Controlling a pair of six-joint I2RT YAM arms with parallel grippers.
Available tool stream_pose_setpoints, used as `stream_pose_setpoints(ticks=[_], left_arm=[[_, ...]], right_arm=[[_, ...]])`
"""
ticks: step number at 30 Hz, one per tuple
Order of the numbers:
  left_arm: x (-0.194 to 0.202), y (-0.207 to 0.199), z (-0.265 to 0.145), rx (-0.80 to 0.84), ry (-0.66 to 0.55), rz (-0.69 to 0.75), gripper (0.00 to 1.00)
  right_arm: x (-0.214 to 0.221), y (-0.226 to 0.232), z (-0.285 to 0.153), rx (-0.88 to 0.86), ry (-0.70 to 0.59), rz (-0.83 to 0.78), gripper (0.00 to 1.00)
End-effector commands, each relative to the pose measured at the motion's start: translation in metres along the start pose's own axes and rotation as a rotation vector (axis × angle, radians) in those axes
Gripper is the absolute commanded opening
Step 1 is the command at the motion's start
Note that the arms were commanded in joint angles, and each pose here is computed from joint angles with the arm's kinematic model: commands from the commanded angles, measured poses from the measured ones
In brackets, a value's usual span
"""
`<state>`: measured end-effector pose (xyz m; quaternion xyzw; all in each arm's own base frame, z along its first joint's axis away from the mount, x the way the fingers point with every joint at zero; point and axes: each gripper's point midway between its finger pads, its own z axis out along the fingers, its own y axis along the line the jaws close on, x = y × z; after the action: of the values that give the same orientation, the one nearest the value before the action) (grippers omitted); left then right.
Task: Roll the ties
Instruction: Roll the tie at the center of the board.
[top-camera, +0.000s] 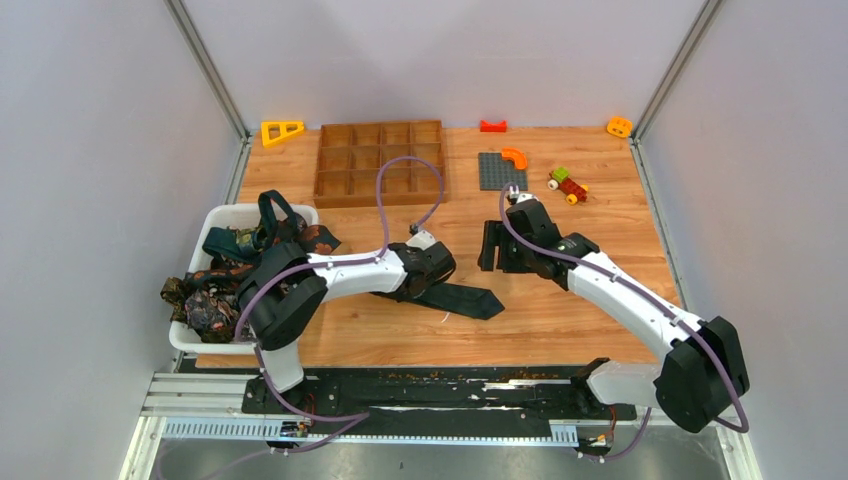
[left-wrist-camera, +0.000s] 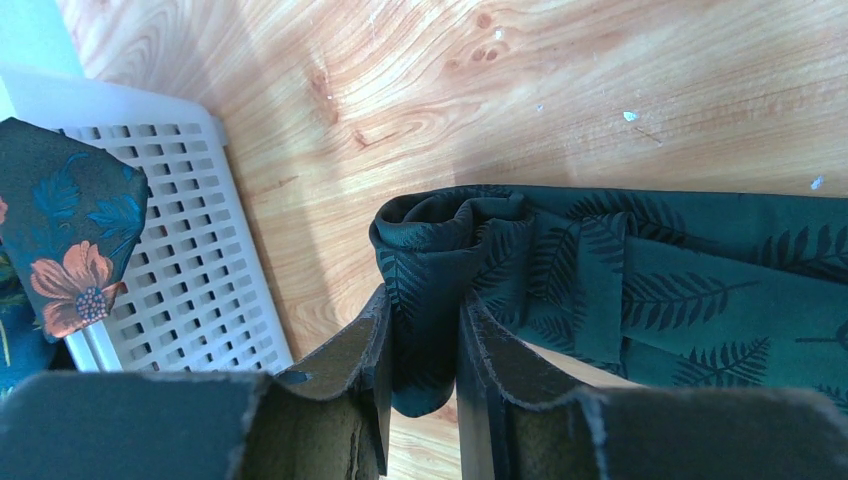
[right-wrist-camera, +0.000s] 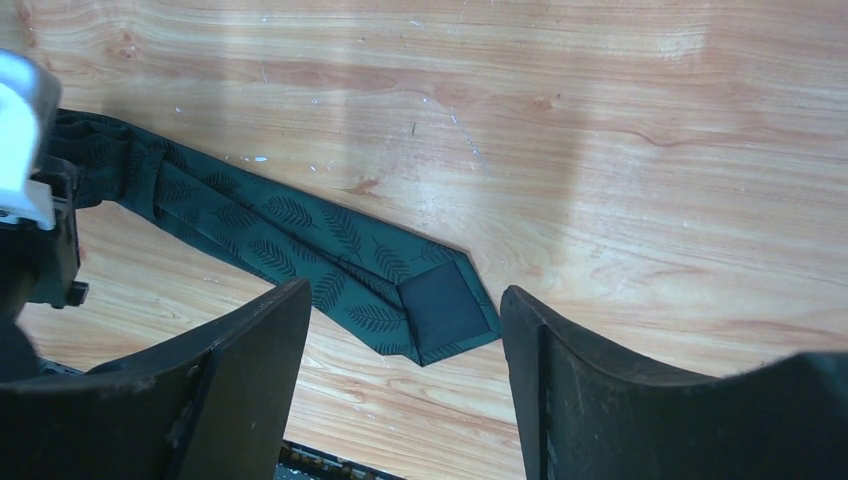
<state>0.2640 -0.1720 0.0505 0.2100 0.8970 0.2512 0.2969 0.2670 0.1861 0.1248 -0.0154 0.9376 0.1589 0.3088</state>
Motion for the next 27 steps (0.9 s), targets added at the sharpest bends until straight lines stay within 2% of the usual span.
stream_pose_setpoints(ticks=[1, 19, 22, 27], left_arm=[[-0.008, 0.001, -0.005, -0.071, -0.023, -0.003, 0.23], [-0.014, -0.055, -0.015, 0.003, -0.020, 0.069, 0.26], [-0.015, -0.063, -0.015, 0.037, -0.014, 0.062, 0.30], [-0.016, -0.080, -0.020, 0.138, -0.004, 0.043, 0.46]], right_arm=[[-0.013, -0.003, -0.014, 0.005, -0.056, -0.008, 0.70], [-0.013, -0.007, -0.019, 0.008, -0.061, 0.003, 0.70], [-0.012, -0.007, -0.018, 0.005, -0.059, 0.006, 0.70], [-0.013, -0.005, -0.018, -0.004, -0.056, 0.007, 0.70]])
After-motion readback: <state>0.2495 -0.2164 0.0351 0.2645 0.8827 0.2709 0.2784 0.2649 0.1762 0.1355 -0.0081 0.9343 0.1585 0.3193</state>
